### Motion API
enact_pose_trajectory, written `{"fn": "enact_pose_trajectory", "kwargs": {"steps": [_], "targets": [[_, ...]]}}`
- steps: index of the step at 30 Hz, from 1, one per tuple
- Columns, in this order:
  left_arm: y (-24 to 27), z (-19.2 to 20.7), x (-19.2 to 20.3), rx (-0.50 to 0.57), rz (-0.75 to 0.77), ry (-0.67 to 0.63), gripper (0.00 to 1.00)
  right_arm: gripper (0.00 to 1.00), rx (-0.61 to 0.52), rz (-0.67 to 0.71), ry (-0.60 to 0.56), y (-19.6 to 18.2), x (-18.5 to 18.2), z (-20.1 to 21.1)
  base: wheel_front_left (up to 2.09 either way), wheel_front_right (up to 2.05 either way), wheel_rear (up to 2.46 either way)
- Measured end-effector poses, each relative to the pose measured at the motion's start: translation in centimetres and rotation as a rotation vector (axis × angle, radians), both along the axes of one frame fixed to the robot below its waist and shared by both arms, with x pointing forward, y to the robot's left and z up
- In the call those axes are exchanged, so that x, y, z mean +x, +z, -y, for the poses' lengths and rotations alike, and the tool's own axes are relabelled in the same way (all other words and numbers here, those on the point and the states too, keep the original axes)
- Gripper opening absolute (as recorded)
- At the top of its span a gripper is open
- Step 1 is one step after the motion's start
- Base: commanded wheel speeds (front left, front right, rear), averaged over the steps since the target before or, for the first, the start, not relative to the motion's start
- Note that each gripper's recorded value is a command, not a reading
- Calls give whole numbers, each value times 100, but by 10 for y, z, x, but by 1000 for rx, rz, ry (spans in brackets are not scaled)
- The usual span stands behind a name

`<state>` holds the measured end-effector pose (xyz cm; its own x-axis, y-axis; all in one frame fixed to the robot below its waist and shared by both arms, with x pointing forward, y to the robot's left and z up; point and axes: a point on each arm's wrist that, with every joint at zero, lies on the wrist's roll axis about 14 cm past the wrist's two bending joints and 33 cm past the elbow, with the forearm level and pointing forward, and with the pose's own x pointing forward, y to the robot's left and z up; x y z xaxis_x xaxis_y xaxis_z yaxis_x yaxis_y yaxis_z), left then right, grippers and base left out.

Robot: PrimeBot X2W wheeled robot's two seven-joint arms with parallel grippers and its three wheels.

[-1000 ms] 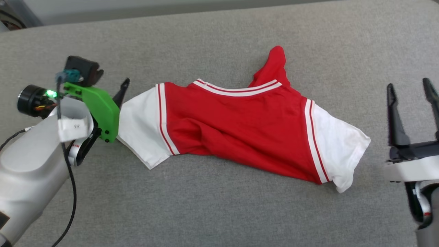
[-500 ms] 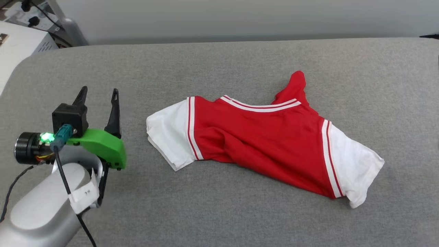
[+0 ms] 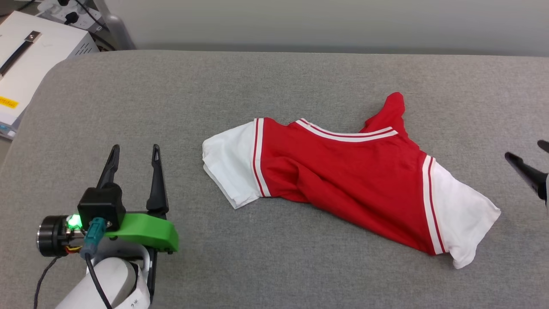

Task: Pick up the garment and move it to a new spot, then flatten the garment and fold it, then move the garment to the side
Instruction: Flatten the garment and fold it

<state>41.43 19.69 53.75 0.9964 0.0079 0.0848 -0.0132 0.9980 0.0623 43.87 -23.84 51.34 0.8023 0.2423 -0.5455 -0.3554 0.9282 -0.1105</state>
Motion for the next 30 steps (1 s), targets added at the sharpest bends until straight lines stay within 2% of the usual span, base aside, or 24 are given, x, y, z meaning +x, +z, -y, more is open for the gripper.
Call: {"fn": "enact_pose_trajectory", "kwargs": {"steps": [4,8,12,16,19,24,25,26,30], "targets": [[-10,5,-3,-18,-10,-6,100,100,-5,-230,-10,-39,-15,3,0,0,0],[-18,5,0,-22,-20,-5,100,100,-46,-367,-24,-69,-22,11,0,0,0],[-24,3,3,-17,-28,4,100,100,-71,-457,-33,-100,-26,13,0,0,0],[-32,1,6,-8,-39,7,100,100,-47,-546,-36,-133,-34,4,0,0,0],[-40,-1,8,-10,-56,16,100,100,-10,-572,-53,-149,-34,0,0,0,0],[-48,-2,10,-23,-76,21,100,100,-13,-577,-51,-161,-35,2,0,0,0],[-49,-2,10,-18,-76,20,100,7,-10,-561,-48,-161,-34,1,0,0,0],[-49,-3,11,-14,-75,21,100,0,-5,-538,-47,-160,-33,1,0,0,0],[-46,-4,13,-16,-65,8,100,0,36,-439,-52,-146,-25,-1,0,0,0]]}}
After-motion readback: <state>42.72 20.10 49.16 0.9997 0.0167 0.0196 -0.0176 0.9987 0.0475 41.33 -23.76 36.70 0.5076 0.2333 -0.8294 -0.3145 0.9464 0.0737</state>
